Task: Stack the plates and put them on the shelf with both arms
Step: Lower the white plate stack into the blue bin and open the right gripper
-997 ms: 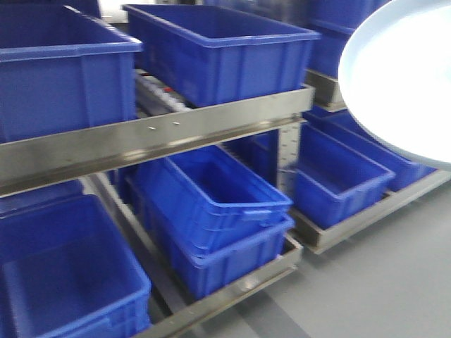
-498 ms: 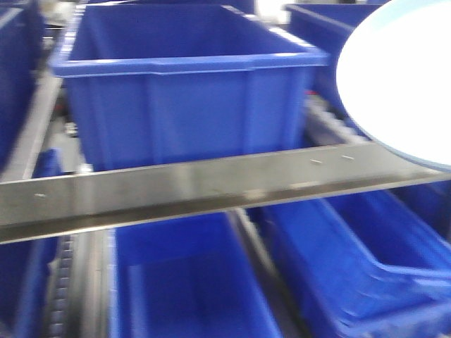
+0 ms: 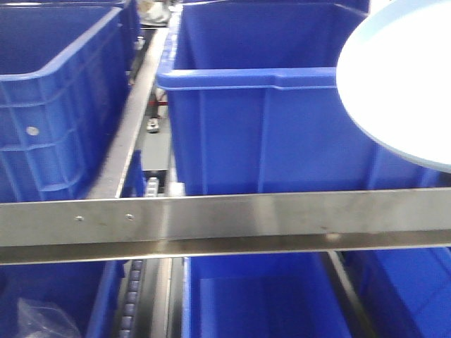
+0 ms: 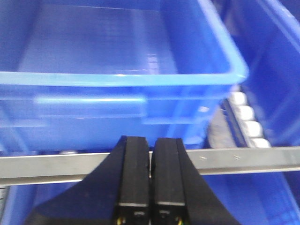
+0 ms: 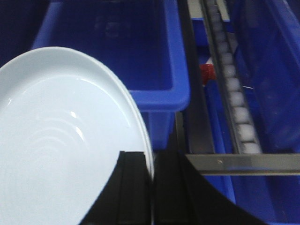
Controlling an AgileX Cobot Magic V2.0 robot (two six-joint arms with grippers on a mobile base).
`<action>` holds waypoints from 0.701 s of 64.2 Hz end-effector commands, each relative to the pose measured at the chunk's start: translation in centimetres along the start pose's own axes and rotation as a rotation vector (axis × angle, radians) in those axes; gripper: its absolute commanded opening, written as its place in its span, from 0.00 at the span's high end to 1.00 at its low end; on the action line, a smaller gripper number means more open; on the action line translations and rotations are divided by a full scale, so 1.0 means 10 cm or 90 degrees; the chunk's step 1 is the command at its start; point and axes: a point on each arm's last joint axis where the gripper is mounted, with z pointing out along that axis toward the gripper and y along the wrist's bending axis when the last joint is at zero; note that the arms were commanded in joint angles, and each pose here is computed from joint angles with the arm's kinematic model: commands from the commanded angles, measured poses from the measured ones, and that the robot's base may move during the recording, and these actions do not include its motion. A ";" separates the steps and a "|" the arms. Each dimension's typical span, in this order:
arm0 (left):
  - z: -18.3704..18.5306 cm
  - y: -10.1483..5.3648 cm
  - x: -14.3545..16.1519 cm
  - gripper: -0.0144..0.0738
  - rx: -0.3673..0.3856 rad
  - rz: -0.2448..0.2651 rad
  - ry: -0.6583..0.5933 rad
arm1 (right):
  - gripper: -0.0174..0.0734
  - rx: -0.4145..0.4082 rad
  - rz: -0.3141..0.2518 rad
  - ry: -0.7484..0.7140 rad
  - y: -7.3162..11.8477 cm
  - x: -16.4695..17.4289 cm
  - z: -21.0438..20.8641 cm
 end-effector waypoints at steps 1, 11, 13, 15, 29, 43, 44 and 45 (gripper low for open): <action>-0.03 -0.03 -0.16 0.74 0.014 -0.005 -0.065 | 0.79 -0.009 -0.002 -0.085 0.02 -0.19 -0.04; -0.03 -0.03 -0.16 0.74 0.014 -0.005 -0.065 | 0.79 -0.009 -0.002 -0.085 0.02 -0.19 -0.04; -0.03 -0.03 -0.16 0.74 0.014 -0.005 -0.065 | 0.79 -0.009 -0.002 -0.085 0.02 -0.19 -0.04; -0.03 -0.03 -0.16 0.74 0.014 -0.005 -0.065 | 0.79 -0.009 -0.002 -0.085 0.02 -0.19 -0.04; -0.03 -0.03 -0.16 0.74 0.014 -0.005 -0.065 | 0.79 -0.009 -0.002 -0.085 0.02 -0.19 -0.04; -0.03 -0.03 -0.16 0.74 0.014 -0.005 -0.065 | 0.79 -0.009 -0.002 -0.085 0.02 -0.19 -0.04; -0.03 -0.03 -0.16 0.74 0.014 -0.005 -0.065 | 0.79 -0.009 -0.002 -0.085 0.02 -0.19 -0.04; -0.03 -0.03 -0.16 0.74 0.014 -0.005 -0.065 | 0.79 -0.009 -0.002 -0.085 0.02 -0.19 -0.04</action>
